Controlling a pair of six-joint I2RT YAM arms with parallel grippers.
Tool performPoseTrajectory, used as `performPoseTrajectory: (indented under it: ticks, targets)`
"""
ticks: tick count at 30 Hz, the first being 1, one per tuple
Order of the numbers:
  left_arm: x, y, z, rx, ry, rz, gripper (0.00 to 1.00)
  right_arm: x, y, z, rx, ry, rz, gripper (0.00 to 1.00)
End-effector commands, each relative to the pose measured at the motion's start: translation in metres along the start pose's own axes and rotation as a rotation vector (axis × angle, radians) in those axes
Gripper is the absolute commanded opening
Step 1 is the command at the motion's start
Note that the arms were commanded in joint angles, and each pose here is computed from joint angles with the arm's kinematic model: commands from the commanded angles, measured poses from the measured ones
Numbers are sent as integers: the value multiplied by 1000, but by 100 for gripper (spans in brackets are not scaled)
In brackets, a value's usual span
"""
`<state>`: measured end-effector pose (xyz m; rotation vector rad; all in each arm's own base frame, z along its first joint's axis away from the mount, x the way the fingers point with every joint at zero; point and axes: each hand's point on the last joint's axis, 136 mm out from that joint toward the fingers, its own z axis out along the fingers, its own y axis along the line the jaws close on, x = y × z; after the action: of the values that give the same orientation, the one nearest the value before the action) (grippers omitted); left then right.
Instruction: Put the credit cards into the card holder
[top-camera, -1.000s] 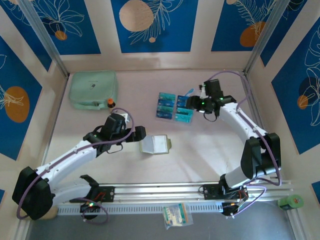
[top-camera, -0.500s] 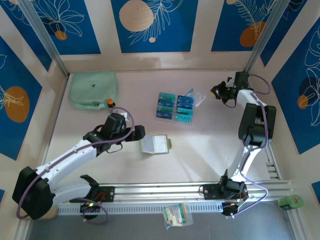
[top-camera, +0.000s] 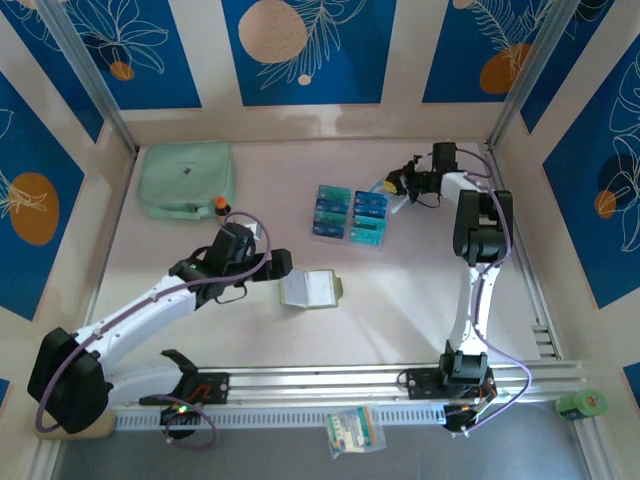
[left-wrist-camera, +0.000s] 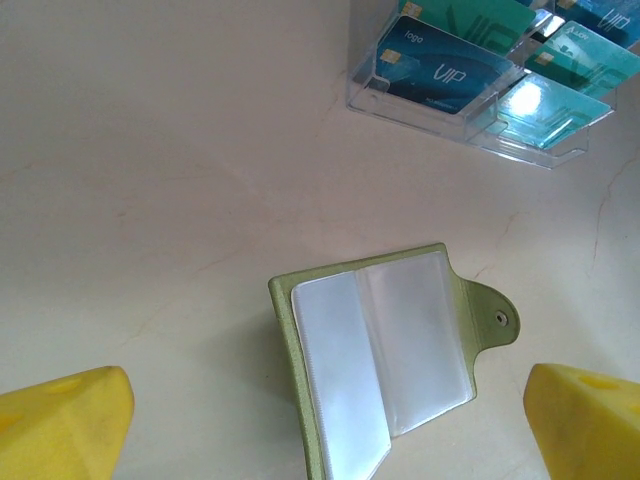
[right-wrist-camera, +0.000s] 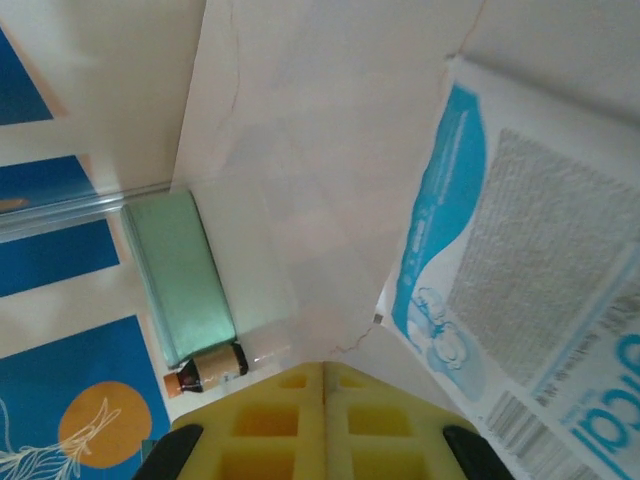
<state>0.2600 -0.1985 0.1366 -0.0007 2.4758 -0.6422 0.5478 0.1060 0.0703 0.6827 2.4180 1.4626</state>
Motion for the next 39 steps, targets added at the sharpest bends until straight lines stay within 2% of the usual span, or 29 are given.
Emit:
performPoseTrajectory:
  ticks: [1,11,25,34,39]
  targets:
    - [-5,-4,-3,-2,-14,19,100,11,-4,2,-56,55,37,0]
    - [-2,-4,-5,10,-19,14,100,53,-7,-1,-121,135,12,0]
    - [2,-1,-12,22,-33,4,100,108,-17,-15,-117,174,-11,0]
    - [3,0,-14,26,-40,2,100,146,-18,-25,-109,190,-23,0]
    - [5,2,-12,21,-35,7,100,157,-8,-47,-92,144,-53,0]
